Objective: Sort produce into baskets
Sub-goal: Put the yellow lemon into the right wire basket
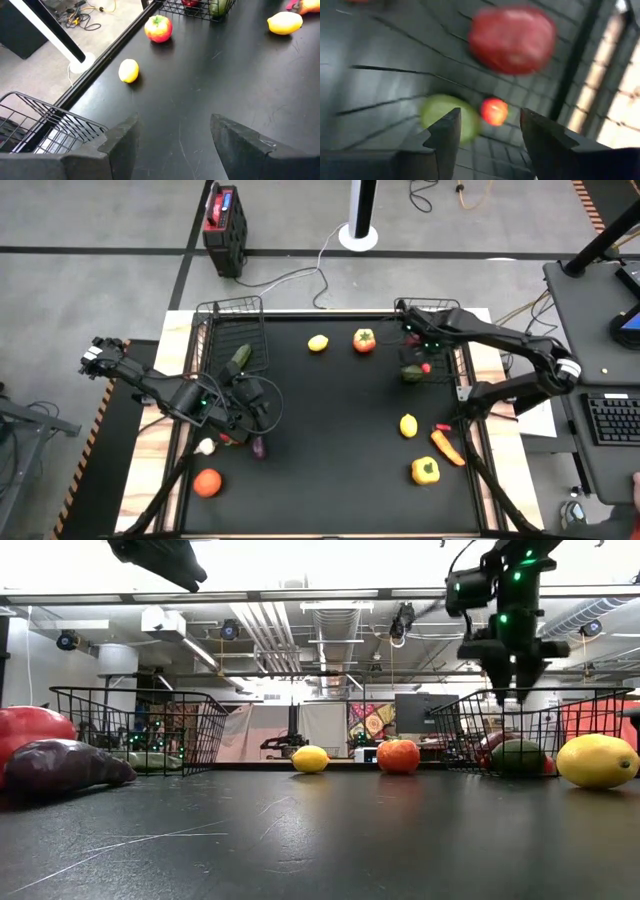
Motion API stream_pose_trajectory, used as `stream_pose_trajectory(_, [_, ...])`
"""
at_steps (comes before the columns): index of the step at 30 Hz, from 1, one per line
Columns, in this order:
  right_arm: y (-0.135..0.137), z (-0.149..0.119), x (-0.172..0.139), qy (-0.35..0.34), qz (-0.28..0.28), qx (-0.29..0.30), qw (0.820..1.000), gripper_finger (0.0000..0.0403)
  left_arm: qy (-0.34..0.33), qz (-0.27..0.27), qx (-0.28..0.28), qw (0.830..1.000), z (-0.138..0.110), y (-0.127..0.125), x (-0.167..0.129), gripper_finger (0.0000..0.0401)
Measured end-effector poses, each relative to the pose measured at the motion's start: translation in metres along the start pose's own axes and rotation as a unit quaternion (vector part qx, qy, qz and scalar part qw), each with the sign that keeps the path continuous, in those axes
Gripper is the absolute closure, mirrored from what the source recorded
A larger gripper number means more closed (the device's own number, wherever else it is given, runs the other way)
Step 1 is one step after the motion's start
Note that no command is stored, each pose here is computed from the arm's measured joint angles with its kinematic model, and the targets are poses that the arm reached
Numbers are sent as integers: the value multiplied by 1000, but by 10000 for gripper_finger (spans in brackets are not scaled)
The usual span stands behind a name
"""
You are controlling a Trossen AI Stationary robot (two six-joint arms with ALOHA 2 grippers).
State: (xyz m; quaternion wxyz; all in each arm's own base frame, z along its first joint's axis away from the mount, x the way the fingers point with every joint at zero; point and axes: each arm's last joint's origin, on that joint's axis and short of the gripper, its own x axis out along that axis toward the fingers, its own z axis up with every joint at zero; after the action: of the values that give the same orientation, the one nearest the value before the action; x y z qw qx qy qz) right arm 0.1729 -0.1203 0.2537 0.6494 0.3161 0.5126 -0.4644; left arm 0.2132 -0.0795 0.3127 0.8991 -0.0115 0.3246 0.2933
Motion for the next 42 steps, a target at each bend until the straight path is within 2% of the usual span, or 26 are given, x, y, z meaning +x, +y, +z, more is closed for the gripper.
stream_pose_trajectory(5, [24,-11,-22,-87,80,-67,991,204,6,-7,0,1000,0,0,0,178])
stream_pose_trajectory(11, [60,-32,-47,-172,187,-144,956,204,41,-48,-15,998,-2,-3,0,178])
stream_pose_trajectory(14, [74,-43,-55,-192,218,-173,941,204,70,-77,-41,994,-4,-5,-1,178])
stream_pose_trajectory(22, [92,-69,-61,-198,236,-225,924,204,154,-138,-136,969,-8,-10,-3,178])
stream_pose_trajectory(31, [105,-100,-69,-187,265,-328,887,202,158,-148,-148,965,-9,-12,-6,178])
stream_pose_trajectory(37, [110,-118,-73,-172,284,-338,881,202,145,-159,-127,968,-7,-14,-6,178])
stream_pose_trajectory(42, [109,-123,-73,-143,293,-298,897,202,106,-161,-96,977,-2,-16,-5,178])
